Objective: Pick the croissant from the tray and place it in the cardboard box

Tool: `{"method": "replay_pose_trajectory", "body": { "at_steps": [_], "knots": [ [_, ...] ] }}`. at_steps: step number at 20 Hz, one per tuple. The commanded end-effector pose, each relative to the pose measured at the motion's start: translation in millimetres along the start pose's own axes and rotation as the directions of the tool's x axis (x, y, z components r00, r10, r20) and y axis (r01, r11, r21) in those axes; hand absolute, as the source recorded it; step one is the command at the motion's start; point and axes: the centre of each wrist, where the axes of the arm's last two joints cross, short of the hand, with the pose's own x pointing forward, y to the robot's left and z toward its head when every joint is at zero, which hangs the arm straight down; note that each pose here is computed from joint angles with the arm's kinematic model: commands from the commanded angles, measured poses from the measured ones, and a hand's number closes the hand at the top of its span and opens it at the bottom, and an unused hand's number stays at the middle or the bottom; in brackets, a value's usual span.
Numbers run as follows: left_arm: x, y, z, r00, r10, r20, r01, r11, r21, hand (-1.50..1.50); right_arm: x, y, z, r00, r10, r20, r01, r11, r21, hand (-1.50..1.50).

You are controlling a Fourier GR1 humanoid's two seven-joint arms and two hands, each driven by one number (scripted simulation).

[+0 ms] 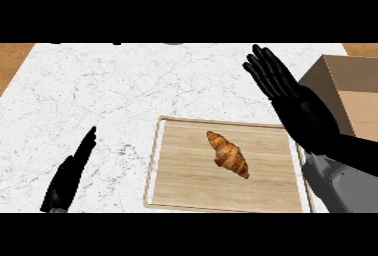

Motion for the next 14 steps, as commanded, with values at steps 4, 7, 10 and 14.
{"method": "replay_pose_trajectory", "body": {
  "at_steps": [4,7,10,14],
  "knots": [
    [5,18,-22,0.989,0.141,0.039,-0.146,0.973,0.178,0.0,-6,-14,24,0.973,0.205,-0.107,-0.216,0.972,-0.097,1.5],
    [5,8,-20,0.988,0.153,0.014,-0.153,0.97,0.191,0.0,21,-61,25,0.682,0.717,-0.145,-0.696,0.697,0.173,1.5],
    [13,13,-29,0.974,0.221,0.048,-0.226,0.946,0.232,0.0,-47,-36,90,0.758,0.494,-0.425,-0.606,0.774,-0.182,1.5],
    [8,7,-39,0.975,0.218,0.046,-0.223,0.948,0.228,0.0,-32,-27,107,0.681,0.662,-0.315,-0.727,0.663,-0.178,-1.5]
  ]
}}
